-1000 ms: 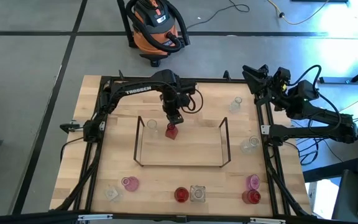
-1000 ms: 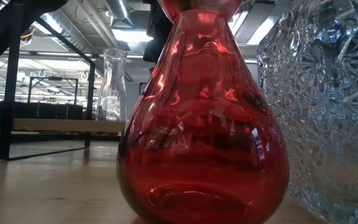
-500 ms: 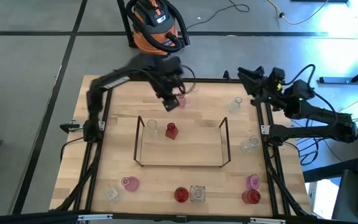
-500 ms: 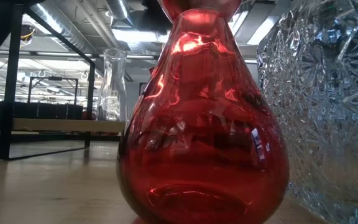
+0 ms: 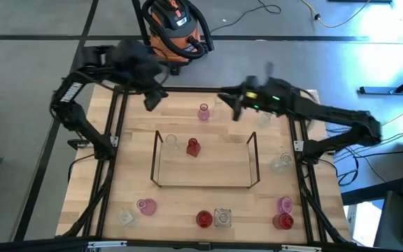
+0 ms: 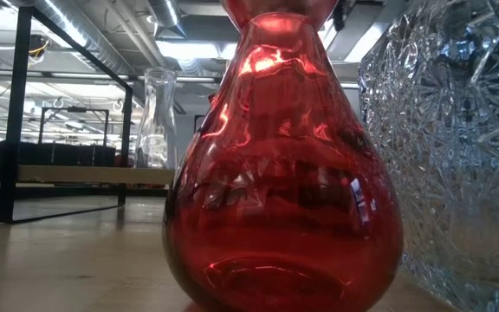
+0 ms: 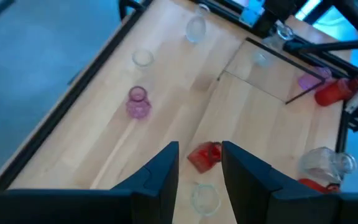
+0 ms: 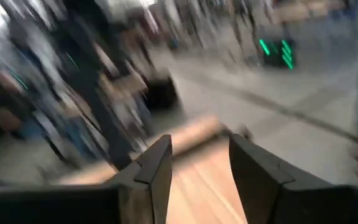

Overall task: Sort vases onto shelf
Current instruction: Put the top center purple flower vase on the shelf

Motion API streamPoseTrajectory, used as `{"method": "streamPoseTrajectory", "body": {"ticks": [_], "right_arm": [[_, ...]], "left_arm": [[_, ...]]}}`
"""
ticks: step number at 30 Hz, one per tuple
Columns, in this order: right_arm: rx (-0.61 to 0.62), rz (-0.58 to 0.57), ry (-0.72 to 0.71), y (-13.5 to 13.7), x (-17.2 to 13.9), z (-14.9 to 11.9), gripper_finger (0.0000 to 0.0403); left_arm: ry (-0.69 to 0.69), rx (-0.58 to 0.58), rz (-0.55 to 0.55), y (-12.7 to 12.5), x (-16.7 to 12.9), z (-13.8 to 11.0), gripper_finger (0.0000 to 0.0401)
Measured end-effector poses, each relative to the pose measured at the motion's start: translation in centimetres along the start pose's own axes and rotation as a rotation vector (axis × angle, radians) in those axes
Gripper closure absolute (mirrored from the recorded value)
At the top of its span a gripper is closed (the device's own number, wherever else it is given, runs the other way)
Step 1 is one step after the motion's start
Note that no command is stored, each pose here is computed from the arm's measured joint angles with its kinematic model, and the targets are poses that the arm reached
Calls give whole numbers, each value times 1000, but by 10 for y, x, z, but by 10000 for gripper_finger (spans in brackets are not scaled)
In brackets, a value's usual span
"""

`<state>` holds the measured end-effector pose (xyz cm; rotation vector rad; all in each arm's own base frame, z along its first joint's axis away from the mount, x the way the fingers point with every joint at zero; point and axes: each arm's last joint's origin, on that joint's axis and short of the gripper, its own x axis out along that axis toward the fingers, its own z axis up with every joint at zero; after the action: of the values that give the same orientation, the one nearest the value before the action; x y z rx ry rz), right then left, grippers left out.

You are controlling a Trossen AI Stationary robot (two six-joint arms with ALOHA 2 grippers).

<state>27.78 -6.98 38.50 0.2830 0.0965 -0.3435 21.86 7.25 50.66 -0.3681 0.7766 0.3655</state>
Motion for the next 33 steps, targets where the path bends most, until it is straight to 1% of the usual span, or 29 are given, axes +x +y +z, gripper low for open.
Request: {"method": "streamPoseTrajectory", "body": {"ticks": [2,4,6,8,10,13,16,20,22,25,28,30,33], "right_arm": [[-29,-68,160,-2,23,6,256],[-35,-149,313,-11,44,9,256],[-32,-199,429,-20,65,14,256],[-28,-216,503,-31,84,19,256],[-41,-204,555,-40,104,22,256],[-54,-211,624,-54,128,22,256],[-44,-211,723,-66,147,12,256],[-10,-221,872,-77,164,-13,256],[-5,-227,913,-80,171,-25,256],[17,-233,938,-81,179,-36,256],[48,-287,939,-84,184,-43,261],[46,-318,939,-86,186,-46,273],[42,-318,920,-88,189,-48,299]], "left_arm": [[-24,-2,-7,-2,-10,-4,287],[-57,-2,-8,-4,-19,-7,287],[-99,8,-7,-7,-26,-9,287],[-155,13,-12,-9,-33,-8,287],[-196,19,-29,-11,-38,-7,287],[-213,28,-46,-14,-43,-10,287],[-194,34,-46,-15,-43,-12,287],[-167,48,-51,-18,-41,-15,287],[-159,56,-57,-20,-38,-15,287],[-124,65,-47,-23,-28,-16,287],[-91,68,-35,-24,-19,-18,287],[-71,63,-29,-24,-13,-19,287],[-45,51,-21,-24,-4,-20,287]]}}
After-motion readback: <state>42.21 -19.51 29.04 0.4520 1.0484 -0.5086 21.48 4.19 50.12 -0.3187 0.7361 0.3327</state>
